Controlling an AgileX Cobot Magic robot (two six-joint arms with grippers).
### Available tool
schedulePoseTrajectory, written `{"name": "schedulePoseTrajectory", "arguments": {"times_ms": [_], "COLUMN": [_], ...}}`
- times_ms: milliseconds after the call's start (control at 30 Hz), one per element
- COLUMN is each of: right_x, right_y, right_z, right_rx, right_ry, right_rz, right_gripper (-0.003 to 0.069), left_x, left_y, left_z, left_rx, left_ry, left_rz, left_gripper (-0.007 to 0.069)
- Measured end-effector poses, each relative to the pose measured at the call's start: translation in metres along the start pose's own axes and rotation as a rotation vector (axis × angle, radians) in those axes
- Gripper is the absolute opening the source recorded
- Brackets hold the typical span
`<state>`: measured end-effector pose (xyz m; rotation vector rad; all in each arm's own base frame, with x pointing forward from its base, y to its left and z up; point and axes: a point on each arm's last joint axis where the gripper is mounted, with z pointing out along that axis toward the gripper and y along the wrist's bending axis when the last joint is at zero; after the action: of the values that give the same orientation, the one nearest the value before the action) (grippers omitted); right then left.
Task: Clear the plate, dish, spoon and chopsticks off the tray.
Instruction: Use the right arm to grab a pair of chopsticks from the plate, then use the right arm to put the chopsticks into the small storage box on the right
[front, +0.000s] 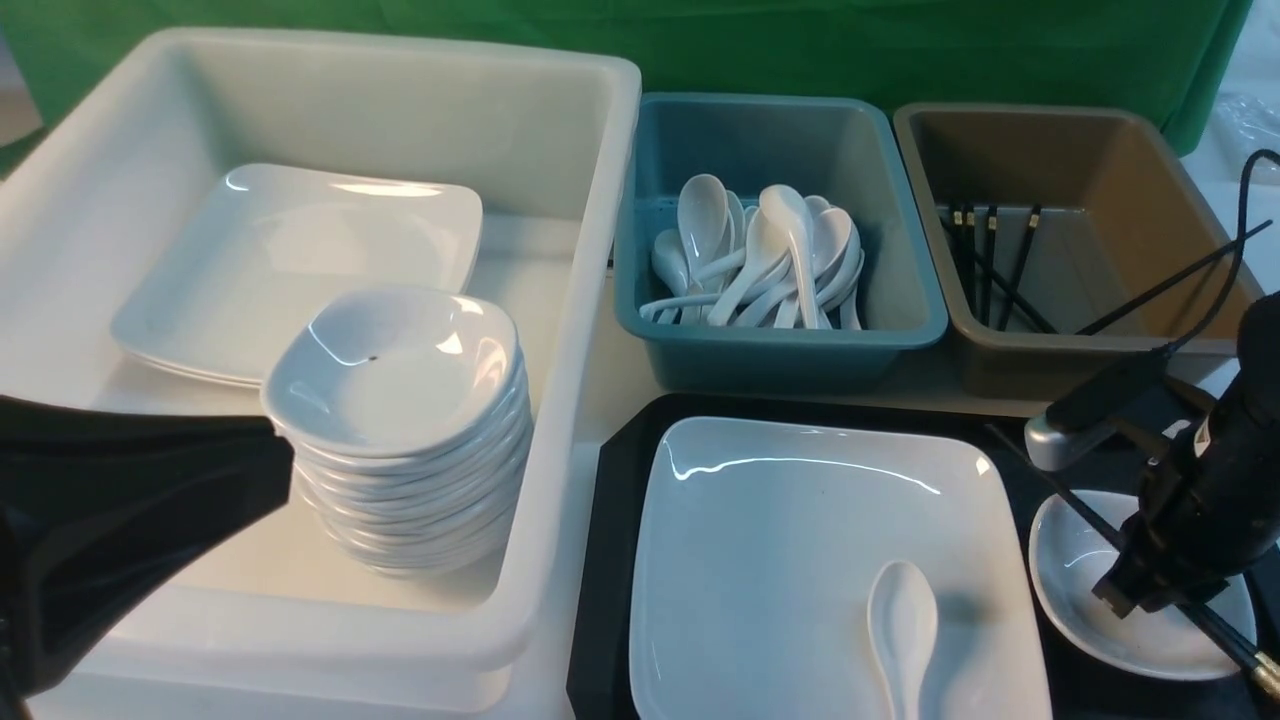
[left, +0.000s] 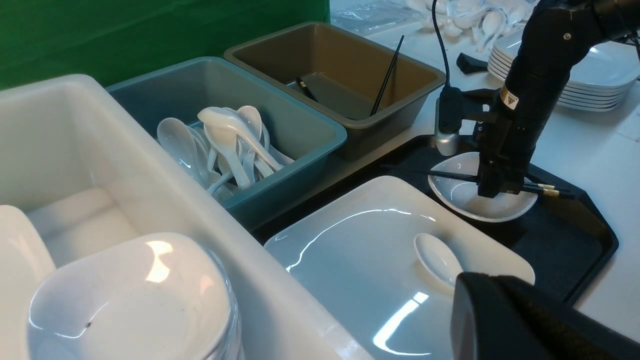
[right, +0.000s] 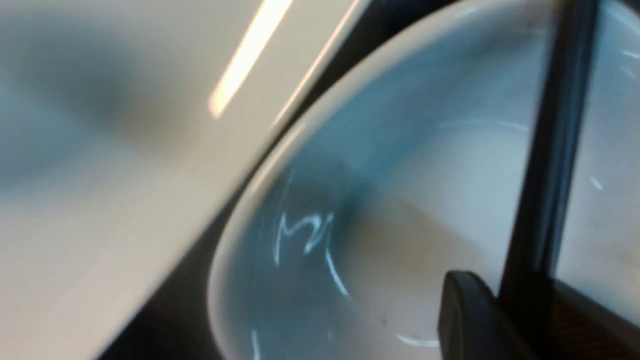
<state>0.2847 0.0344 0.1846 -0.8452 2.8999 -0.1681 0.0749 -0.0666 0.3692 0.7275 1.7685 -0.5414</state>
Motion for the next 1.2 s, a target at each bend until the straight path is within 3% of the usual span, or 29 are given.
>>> {"name": "schedulePoseTrajectory", "arguments": {"times_ms": [200, 433, 567, 767, 967, 1067, 1200], "right_x": [0.004, -0.027, -0.075, -0.127, -0.159, -0.162, -0.159], "right_y": [0.007, -0.001, -0.055, -0.122, -0.152, -0.154, -0.154], "right_z": [-0.039, -0.096, -0.111, -0.085, -0.042, -0.025, -0.023], "right_rx": [0.010, -0.083, -0.176, -0.307, -0.311, -0.302, -0.269], "right_ry": [-0.096, -0.343, -0.545, -0.692, -0.734, -0.708, -0.668], "right_rz": [-0.002, 0.153, 0.412, 0.624, 0.728, 0.743, 0.704], "right_gripper": [0.0137, 0.0137, 0.0137, 0.0137, 0.0138, 0.0179, 0.0409], "left_x": [-0.002, -0.016, -0.027, -0.028, -0.026, -0.025, -0.023], "left_y": [0.001, 0.006, 0.010, 0.010, 0.007, 0.006, 0.006], "left_z": [0.000, -0.002, -0.005, -0.005, -0.004, -0.004, -0.003], "left_rx": [-0.015, -0.063, -0.102, -0.107, -0.071, -0.063, -0.069], "left_ry": [-0.024, -0.173, -0.301, -0.318, -0.289, -0.280, -0.261], "left_rz": [-0.002, -0.040, -0.043, -0.043, -0.044, -0.043, -0.016], "left_gripper": [0.0021, 0.0021, 0.0021, 0.0021, 0.0021, 0.0021, 0.0021]}}
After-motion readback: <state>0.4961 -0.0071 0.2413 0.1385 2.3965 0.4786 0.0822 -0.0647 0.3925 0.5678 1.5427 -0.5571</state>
